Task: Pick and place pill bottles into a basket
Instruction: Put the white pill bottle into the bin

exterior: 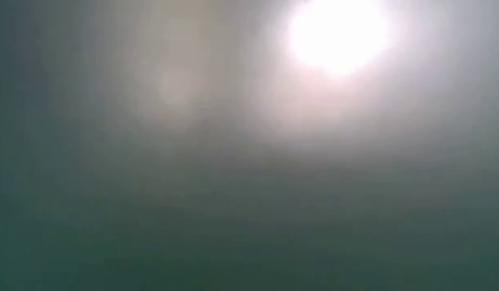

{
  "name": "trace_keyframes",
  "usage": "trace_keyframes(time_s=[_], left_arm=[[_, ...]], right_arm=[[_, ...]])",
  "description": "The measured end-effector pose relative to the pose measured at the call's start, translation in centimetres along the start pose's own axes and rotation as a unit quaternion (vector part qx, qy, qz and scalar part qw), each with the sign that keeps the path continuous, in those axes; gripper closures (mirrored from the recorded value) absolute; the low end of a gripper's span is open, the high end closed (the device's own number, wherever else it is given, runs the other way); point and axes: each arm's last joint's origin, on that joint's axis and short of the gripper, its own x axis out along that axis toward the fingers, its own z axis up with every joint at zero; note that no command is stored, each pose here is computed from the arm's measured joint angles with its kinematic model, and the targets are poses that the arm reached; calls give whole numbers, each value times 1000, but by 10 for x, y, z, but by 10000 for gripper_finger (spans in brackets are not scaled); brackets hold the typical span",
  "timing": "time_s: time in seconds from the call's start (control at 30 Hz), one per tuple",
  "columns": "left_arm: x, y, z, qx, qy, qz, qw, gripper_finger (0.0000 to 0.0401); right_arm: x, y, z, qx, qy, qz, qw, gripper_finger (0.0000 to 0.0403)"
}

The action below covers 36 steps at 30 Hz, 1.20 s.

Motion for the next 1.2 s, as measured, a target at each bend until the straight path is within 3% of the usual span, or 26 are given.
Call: trace_keyframes(time_s=[0.23, 0.43, 0.77, 1.2], left_arm=[[0, -2, 5, -33, -23, -11, 999, 311], [-1, -7, 16, -51, -83, -42, 994, 311], [-2, -9, 22, -74, -114, -42, 990, 311], [-2, -6, 23, -87, -132, -6, 987, 311]], right_arm=[[-37, 27, -3, -113, -118, 88, 983, 264], [-52, 42, -14, -186, -157, 127, 962, 264], [-79, 53, -64, -254, -115, 169, 945, 264], [-110, 35, -156, -273, -45, 105, 955, 264]])
